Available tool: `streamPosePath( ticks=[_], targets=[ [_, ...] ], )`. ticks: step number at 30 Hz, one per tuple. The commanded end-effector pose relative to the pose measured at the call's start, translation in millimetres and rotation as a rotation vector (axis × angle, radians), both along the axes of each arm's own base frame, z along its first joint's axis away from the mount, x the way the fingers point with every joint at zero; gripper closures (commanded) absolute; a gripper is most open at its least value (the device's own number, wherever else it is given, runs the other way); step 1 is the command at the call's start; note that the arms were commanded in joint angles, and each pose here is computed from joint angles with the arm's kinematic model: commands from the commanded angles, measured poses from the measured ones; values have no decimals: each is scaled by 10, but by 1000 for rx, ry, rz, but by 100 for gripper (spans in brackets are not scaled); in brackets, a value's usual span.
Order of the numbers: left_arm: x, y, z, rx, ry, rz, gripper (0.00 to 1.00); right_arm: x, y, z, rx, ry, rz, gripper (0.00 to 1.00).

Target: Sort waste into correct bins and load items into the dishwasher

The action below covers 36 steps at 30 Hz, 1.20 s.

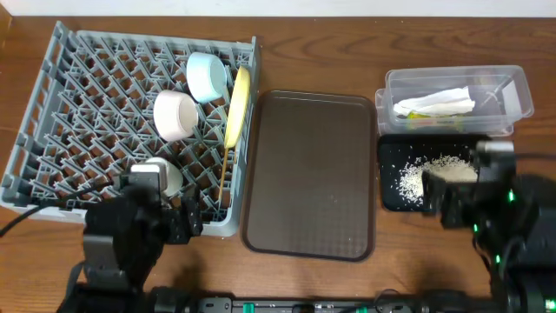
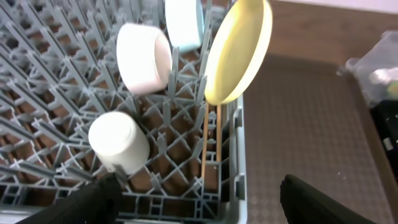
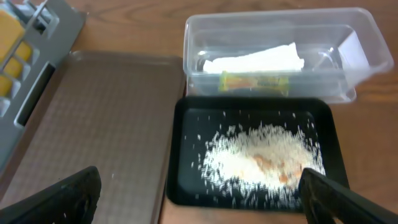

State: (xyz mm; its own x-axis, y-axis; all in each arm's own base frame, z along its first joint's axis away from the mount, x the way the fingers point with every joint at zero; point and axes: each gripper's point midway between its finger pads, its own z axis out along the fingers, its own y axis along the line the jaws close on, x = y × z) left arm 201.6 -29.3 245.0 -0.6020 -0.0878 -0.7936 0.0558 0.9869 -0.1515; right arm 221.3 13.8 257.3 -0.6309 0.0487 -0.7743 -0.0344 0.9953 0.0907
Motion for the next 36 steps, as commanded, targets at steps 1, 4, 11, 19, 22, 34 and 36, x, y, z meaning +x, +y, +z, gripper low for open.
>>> streamPosePath(
  ticks=[1, 4, 11, 19, 22, 34, 36],
  targets=[
    [-24, -12, 6, 3, -12, -14, 15, -187, -3, -69, -2, 26, -6, 1],
    [-19, -12, -1, 3, -9, -14, 15, -313, -2, -167, -1, 79, -5, 1],
    [-19, -12, -1, 3, -9, -14, 14, -538, -3, -378, -2, 205, -5, 1],
    [-19, -12, -1, 3, -9, -14, 14, -539, -3, -379, -2, 205, -6, 1],
    [-19, -12, -1, 3, -9, -14, 2, -538, -3, -378, -2, 205, -6, 1],
    [-19, -12, -1, 3, -9, -14, 2, -538, -3, -378, -2, 205, -5, 1],
    [-19, -13, -1, 3, -9, -14, 2, -538, -3, -378, -2, 205, -6, 1]
  ],
)
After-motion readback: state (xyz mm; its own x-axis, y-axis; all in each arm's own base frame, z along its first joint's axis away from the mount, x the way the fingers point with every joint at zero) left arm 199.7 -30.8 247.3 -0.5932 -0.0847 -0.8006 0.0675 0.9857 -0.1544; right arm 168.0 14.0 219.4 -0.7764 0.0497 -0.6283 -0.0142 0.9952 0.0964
